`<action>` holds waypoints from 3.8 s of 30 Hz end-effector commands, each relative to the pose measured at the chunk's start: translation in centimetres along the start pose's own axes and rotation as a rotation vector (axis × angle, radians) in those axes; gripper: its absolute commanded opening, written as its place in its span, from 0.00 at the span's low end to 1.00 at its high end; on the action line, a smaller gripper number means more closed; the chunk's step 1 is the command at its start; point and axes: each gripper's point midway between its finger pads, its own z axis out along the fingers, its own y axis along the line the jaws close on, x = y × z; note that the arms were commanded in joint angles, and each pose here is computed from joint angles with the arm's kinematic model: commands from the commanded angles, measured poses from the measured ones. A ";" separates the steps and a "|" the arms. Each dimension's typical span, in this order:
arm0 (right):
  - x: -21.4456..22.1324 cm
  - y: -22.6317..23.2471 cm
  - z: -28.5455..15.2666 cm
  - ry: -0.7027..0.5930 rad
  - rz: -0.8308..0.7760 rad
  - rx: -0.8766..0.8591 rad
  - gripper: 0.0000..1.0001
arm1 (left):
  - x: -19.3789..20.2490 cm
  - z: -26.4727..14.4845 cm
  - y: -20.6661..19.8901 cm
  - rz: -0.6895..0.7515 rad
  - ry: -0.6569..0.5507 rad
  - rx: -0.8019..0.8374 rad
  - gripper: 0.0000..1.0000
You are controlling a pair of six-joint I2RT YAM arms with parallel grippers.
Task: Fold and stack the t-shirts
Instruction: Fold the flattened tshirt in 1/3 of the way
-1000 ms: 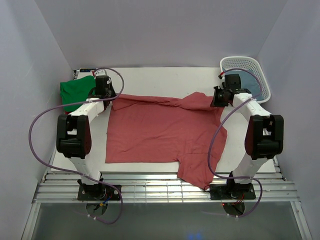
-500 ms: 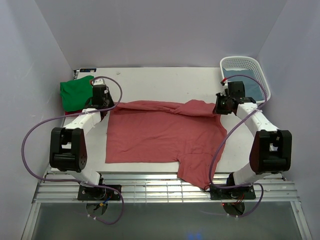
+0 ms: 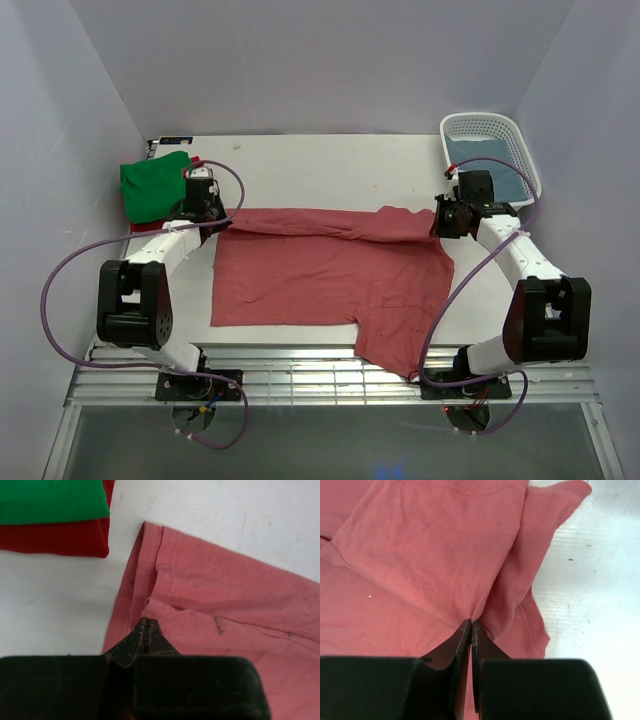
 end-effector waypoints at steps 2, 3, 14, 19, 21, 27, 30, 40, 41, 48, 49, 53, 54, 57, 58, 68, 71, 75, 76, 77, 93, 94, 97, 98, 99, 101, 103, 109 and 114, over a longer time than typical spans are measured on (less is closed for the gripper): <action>1.7 -1.4 -0.6 0.063 -0.003 0.079 0.08 | 2.2 0.1 1.5 0.005 0.129 -0.085 0.00; 2.1 -1.7 -0.5 0.081 0.000 0.098 0.08 | 1.8 0.2 2.0 0.002 0.129 -0.120 0.00; 2.0 -3.9 0.2 0.135 0.027 0.226 0.38 | 1.5 -1.3 3.0 -0.025 0.135 -0.192 0.46; -2.8 -2.3 0.5 -0.022 0.016 0.147 0.40 | -2.4 -2.2 1.5 -0.070 0.013 -0.132 0.44; -4.4 -2.1 1.5 -0.042 0.014 0.135 0.41 | -3.1 -1.5 0.4 -0.080 0.003 -0.086 0.41; -7.5 -2.5 5.3 -0.025 0.021 0.142 0.40 | -2.1 1.6 -1.5 -0.104 0.088 -0.029 0.30; -8.1 -2.9 7.3 -0.001 0.013 0.151 0.40 | -0.9 3.1 -1.7 -0.106 0.132 -0.024 0.28; -6.9 -3.4 11.1 0.076 0.016 0.140 0.38 | 0.2 4.9 -1.2 -0.084 0.158 -0.055 0.24; -6.9 -3.4 11.3 0.079 0.017 0.142 0.38 | 0.2 4.9 -1.1 -0.081 0.157 -0.060 0.24; -7.2 -3.1 11.0 0.064 -0.001 0.122 0.14 | 0.3 5.1 -0.9 -0.070 0.160 -0.065 0.23; -7.8 -2.9 10.2 0.043 -0.004 0.119 0.12 | 0.4 5.0 -0.9 -0.073 0.161 -0.066 0.23; -7.7 -1.8 8.3 0.020 -0.014 0.070 0.11 | 0.6 4.9 -0.8 -0.073 0.165 -0.066 0.22; -7.0 -1.7 7.9 0.033 -0.014 0.066 0.11 | 0.8 4.8 -0.7 -0.072 0.169 -0.067 0.22; -6.5 -0.4 5.5 0.017 -0.014 0.018 0.11 | 0.7 4.6 -0.8 -0.075 0.165 -0.062 0.22; -5.7 0.0 4.3 0.013 -0.013 0.002 0.11 | 0.6 4.6 -0.9 -0.075 0.166 -0.056 0.22; 3.5 2.6 -1.0 0.131 0.063 -0.053 0.11 | 1.1 2.5 -3.3 -0.082 0.169 0.035 0.20; 6.4 3.6 -2.5 0.175 0.076 -0.056 0.11 | 1.3 1.1 -4.5 -0.056 0.153 0.062 0.20; 9.6 4.4 -4.3 0.213 0.077 -0.023 0.11 | 1.4 -1.3 -6.5 -0.029 0.123 0.113 0.21; 10.1 4.2 -5.0 0.205 0.077 -0.004 0.11 | 1.0 -2.1 -6.9 -0.029 0.105 0.126 0.21; 10.8 4.4 -5.2 0.211 0.073 -0.002 0.11 | 1.0 -2.5 -7.2 -0.024 0.098 0.135 0.22; 14.4 3.3 -7.8 0.248 0.063 0.069 0.39 | 2.6 -5.4 -7.1 0.005 0.087 0.146 0.22; 13.8 3.6 -7.5 0.231 0.062 0.055 0.42 | 2.4 -5.5 -7.1 0.003 0.084 0.146 0.22; 11.1 5.3 -6.0 0.156 0.058 -0.023 0.44 | 2.3 -5.6 -7.0 0.012 0.086 0.141 0.22; 10.6 5.6 -5.5 0.144 0.058 -0.037 0.44 | 2.3 -5.6 -7.0 0.012 0.086 0.138 0.22; 10.3 5.9 -4.9 0.135 0.063 -0.048 0.44 | 2.2 -5.7 -6.9 0.016 0.082 0.137 0.21; 9.2 6.3 -3.3 0.103 0.063 -0.066 0.44 | 2.2 -5.9 -6.7 0.016 0.081 0.133 0.22; 9.1 6.3 -1.7 0.101 0.065 -0.070 0.43 | 2.5 -6.0 -6.4 0.021 0.086 0.123 0.22; 7.6 7.2 1.7 0.071 0.056 -0.112 0.43 | 3.5 -6.8 -5.4 0.029 0.090 0.105 0.23; 6.9 8.1 3.5 0.069 0.056 -0.149 0.43 | 3.7 -7.4 -5.1 0.026 0.080 0.111 0.29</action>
